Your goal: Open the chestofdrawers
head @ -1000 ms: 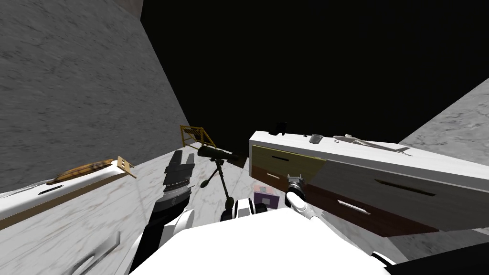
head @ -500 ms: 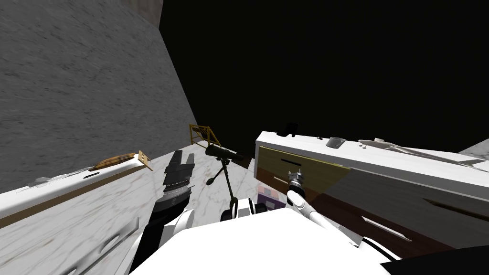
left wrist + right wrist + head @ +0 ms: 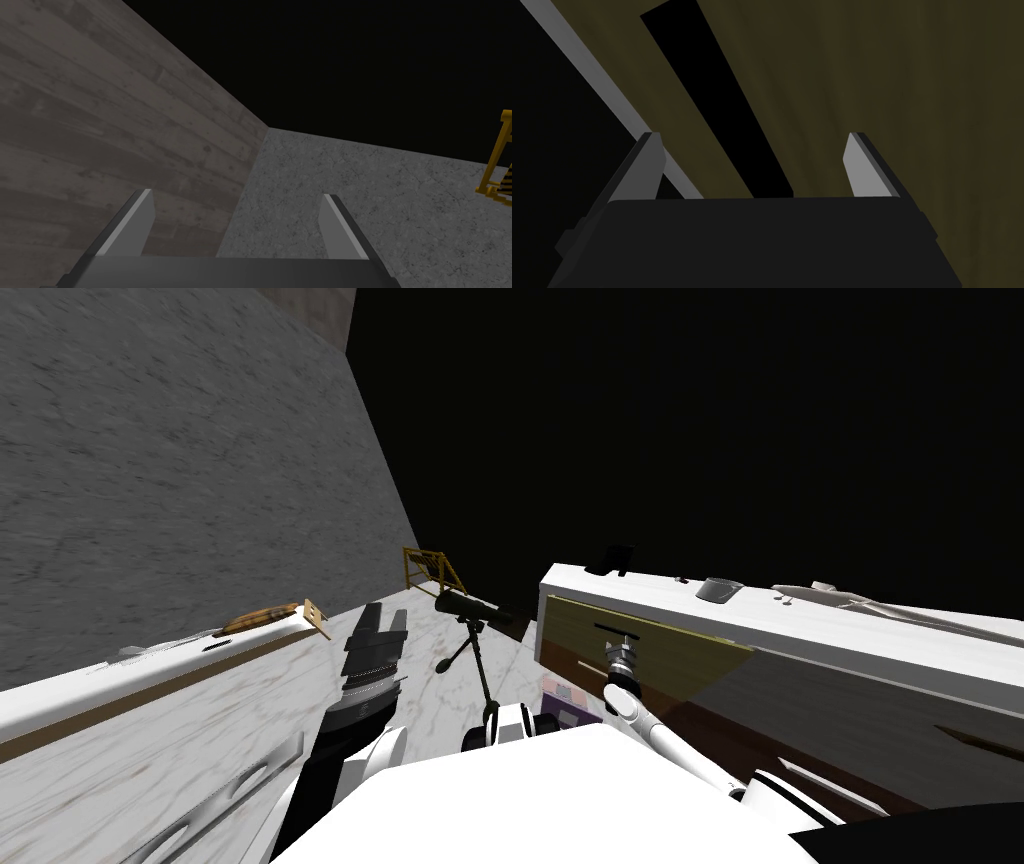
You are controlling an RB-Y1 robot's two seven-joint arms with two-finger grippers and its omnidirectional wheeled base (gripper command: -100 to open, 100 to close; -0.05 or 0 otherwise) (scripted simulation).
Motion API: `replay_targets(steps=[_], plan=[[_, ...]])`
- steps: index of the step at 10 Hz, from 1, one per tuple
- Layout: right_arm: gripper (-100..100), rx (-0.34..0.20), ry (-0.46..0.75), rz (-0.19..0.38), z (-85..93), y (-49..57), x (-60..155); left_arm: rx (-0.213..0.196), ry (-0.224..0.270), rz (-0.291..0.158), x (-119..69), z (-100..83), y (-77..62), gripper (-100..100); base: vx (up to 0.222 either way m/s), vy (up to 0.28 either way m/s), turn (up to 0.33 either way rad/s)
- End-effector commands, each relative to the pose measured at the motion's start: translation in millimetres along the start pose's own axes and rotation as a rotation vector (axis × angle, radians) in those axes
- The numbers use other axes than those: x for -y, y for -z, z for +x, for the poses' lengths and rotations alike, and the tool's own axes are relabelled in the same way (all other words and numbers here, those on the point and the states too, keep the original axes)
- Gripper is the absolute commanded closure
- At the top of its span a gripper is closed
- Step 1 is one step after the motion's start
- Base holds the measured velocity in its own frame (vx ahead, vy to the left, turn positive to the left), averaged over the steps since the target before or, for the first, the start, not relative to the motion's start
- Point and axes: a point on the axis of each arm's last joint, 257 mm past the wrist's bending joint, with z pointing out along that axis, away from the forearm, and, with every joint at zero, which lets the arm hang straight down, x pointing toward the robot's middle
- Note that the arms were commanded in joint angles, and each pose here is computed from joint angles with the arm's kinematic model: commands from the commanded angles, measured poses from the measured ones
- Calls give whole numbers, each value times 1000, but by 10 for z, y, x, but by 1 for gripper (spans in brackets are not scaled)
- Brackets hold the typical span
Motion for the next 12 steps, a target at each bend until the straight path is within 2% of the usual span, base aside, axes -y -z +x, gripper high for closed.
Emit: replay_targets(steps=[1, 6, 7, 8, 12], plan=[[-100, 1, 1, 0, 0, -1, 0, 0, 0, 0, 0, 0, 0, 0, 0, 0, 0], [-100, 1, 1, 0, 0, -1, 0, 0, 0, 0, 0, 0, 0, 0, 0, 0, 0], [-100, 10, 9, 1, -55, -142, 77, 0, 0, 0, 0, 0, 0, 0, -1, 54, -4], [-100, 14, 12, 2, -77, -196, 109, 0, 0, 0, 0, 0, 0, 0, -2, 59, -16], [-100, 21, 17, 3, -114, -280, 159, 0, 0, 0, 0, 0, 0, 0, 0, 34, -4]])
